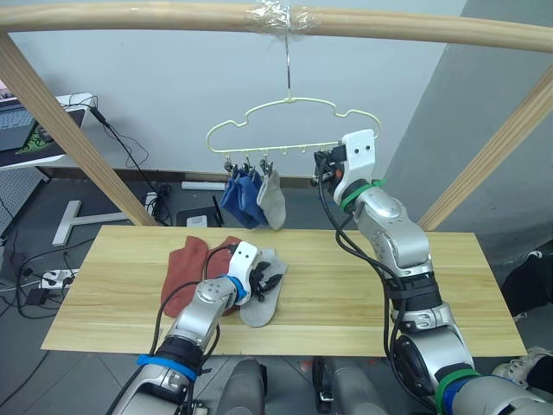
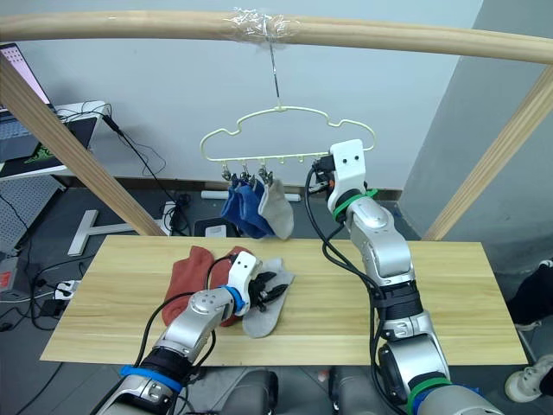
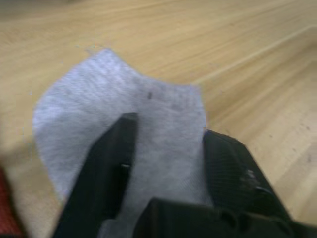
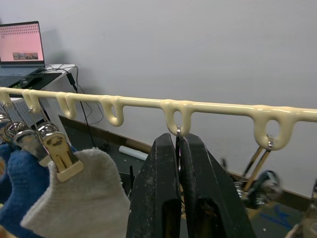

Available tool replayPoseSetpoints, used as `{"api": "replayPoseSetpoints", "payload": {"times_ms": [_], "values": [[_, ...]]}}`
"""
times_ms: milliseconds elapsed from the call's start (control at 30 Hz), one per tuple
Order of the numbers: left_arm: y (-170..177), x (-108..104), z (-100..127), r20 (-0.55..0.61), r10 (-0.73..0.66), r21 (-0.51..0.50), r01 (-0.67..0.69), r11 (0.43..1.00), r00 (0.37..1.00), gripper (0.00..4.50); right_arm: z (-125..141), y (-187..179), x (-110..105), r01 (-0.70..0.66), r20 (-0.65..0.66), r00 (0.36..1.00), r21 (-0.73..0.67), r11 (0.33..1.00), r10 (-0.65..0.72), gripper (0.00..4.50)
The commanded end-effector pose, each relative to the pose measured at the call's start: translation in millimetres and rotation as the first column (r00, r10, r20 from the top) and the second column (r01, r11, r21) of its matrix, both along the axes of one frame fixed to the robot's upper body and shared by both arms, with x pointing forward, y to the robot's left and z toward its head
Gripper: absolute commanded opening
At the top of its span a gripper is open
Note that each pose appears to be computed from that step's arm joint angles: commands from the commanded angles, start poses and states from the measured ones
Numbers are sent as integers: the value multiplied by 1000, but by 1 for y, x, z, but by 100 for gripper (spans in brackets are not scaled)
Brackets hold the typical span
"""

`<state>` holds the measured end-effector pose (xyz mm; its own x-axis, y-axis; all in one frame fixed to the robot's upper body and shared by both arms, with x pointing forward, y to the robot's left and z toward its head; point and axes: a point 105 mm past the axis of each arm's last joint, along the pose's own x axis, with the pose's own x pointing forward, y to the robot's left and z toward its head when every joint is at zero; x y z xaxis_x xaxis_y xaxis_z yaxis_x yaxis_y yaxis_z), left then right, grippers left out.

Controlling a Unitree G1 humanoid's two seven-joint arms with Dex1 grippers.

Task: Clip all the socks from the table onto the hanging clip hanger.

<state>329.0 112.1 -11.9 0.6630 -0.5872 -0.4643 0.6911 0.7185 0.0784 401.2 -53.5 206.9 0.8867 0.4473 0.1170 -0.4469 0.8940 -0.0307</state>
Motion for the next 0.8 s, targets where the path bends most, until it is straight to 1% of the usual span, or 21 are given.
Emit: {"api": "replayPoseSetpoints", "payload": {"times_ms": [33, 133, 167, 233, 300, 333, 367, 433, 467, 500, 567, 600, 633, 700, 800], "values": [[1, -11, -6, -30, -13, -10, 13, 1000, 999, 111, 6, -4, -2, 9, 21, 1000, 12, 1000, -9, 0], [-1, -15, -6, -28, -29, -20, 28, 999, 999, 16, 5, -4, -3, 3, 21, 1000, 7, 1000, -3, 0], [-3, -16, -5, -22, -33, -24, 33, 999, 999, 4, 5, -3, -3, 0, 21, 1000, 5, 1000, 0, 0], [-6, -15, 0, -1, -38, -38, 38, 999, 999, 4, 5, -4, -3, -8, 21, 1000, -1, 1000, 8, 0], [-15, -13, 18, 66, -46, -112, 53, 992, 997, 4, 6, -6, -3, -23, 11, 1000, 0, 1000, 23, 0], [-21, -12, 31, 117, -58, -143, 75, 987, 991, 4, 7, -9, -2, -30, -17, 999, 28, 999, 30, 0], [-25, -12, 40, 149, -66, -160, 90, 983, 987, 4, 7, -11, -2, -34, -38, 999, 50, 998, 36, 0], [-33, -15, 62, 257, -110, -168, 157, 973, 960, 4, 6, -21, 1, -30, -131, 990, 138, 990, 49, 0], [-36, -16, 77, 309, -108, -197, 175, 965, 945, 4, 5, -25, 2, -32, -176, 982, 164, 986, 61, 0], [-38, -17, 86, 343, -104, -219, 187, 958, 934, 4, 4, -28, 2, -35, -207, 976, 179, 983, 72, 0], [-41, -20, 106, 453, -135, -176, 238, 955, 881, 4, 3, -32, 0, -54, -266, 958, 207, 977, 109, 0], [-42, -22, 111, 488, -153, -153, 257, 954, 859, 4, 3, -33, -1, -60, -285, 951, 219, 974, 123, 0], [-44, -25, 117, 542, -190, -94, 284, 954, 819, 4, 4, -35, -2, -62, -306, 943, 231, 971, 133, 0], [-47, -27, 121, 589, -230, -33, 308, 951, 774, 4, 4, -38, -3, -61, -327, 935, 242, 968, 140, 0], [-55, -33, 141, 682, -255, 7, 343, 939, 686, 4, 1, -46, -4, -48, -419, 891, 298, 953, 176, 0]]}}
